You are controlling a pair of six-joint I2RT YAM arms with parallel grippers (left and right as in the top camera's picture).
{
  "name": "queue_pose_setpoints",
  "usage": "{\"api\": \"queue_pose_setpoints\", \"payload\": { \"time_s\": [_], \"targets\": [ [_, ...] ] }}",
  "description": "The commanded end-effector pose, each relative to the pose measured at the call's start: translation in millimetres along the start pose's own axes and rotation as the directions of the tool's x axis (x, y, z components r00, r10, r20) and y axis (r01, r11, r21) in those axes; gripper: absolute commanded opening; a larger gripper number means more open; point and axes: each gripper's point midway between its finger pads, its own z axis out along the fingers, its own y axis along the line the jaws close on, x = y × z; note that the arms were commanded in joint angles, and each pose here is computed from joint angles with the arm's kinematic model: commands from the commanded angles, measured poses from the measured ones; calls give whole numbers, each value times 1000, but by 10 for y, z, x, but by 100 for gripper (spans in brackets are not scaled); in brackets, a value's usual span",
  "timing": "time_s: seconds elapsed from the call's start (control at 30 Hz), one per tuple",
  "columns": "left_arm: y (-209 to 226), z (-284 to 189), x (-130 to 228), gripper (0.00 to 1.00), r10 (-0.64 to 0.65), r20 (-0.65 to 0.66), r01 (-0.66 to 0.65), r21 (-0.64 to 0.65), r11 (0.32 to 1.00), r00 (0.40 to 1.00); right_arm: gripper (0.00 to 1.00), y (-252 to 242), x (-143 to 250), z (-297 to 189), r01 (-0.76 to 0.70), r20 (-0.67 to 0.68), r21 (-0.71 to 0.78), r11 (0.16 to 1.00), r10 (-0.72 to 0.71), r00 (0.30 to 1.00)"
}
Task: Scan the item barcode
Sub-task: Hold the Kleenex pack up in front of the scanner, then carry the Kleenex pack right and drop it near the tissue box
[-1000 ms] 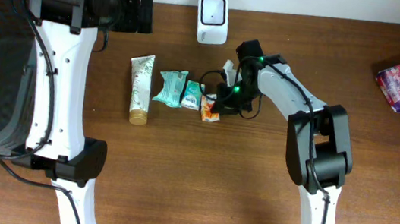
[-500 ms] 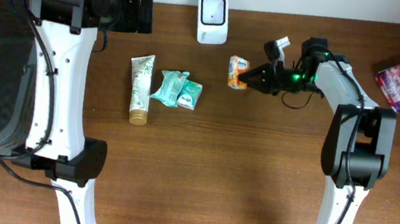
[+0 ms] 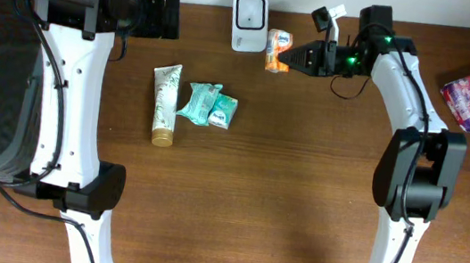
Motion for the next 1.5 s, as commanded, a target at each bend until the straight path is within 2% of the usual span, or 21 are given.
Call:
{"api": "queue_pose_setpoints", "payload": {
  "time_s": [0.0, 0.1, 0.43, 0.6, 0.63, 0.67, 0.7, 0.73, 0.77, 0.87, 0.93, 1.0, 1.07, 1.13, 1.23, 1.3, 1.47],
  "targets": [
    [22, -18, -4, 99, 0, 4, 0, -2, 1000, 1000, 4, 170, -86, 156, 112, -15, -49, 992, -113, 993],
    [22, -18, -5, 99, 1, 4, -1, -2, 1000, 1000, 4, 184, -119, 215, 177, -19, -58, 982, -179, 984],
    [23, -18, -5, 99, 1, 4, -1, -3, 1000, 1000, 4, 193, 10, 209, 39, -30, -55, 998, -41, 999],
    [23, -18, -4, 99, 0, 4, 0, -3, 1000, 1000, 4, 195, 26, 208, 39, -30, -54, 998, -40, 999],
    [23, -18, -4, 99, 0, 4, 0, -3, 1000, 1000, 4, 126, 41, 212, -13, -41, -12, 1000, 12, 999],
    [22, -18, -5, 99, 1, 4, -1, -2, 1000, 1000, 4, -163, 108, 214, -141, -55, 167, 976, 152, 987],
    [22, -18, -4, 99, 0, 4, 0, -2, 1000, 1000, 4, -379, 163, 191, -206, -44, 302, 931, 229, 972],
    [22, -18, -4, 99, 0, 4, 0, -2, 1000, 1000, 4, -719, 256, 110, -262, -4, 512, 818, 307, 952],
    [23, -18, -4, 99, 0, 4, 0, -3, 1000, 1000, 4, -928, 308, 39, -262, 25, 643, 719, 323, 946],
    [22, -18, -4, 99, 1, 4, -1, -2, 1000, 1000, 4, -1249, 228, -236, -143, 41, 886, 442, 232, 972],
    [23, -18, -4, 99, 1, 4, -1, -3, 1000, 1000, 4, -1384, 61, -453, -31, 8, 978, 205, 112, 994],
    [23, -18, -4, 99, 1, 4, -1, -3, 1000, 1000, 4, -1386, -179, -494, 173, -173, 985, 7, -24, 985],
    [23, -18, -5, 99, 0, 4, 0, -3, 1000, 1000, 4, -1279, -561, -435, 269, -294, 950, -158, -171, 940],
    [23, -18, -4, 99, 0, 4, 0, -3, 1000, 1000, 4, -1148, -940, -207, 332, -382, 922, -199, -326, 865],
    [22, -18, -5, 99, 1, 4, -1, -2, 1000, 1000, 4, -1093, -1298, -66, 290, -360, 932, -216, -491, 793],
    [22, -18, -4, 99, 1, 4, -1, -2, 1000, 1000, 4, -1207, -1332, -24, 275, -348, 937, -214, -524, 777],
    [22, -18, -4, 99, 1, 4, -1, -2, 1000, 1000, 4, -1599, -1139, 180, 310, -365, 931, -193, -511, 778]
  ]
}}
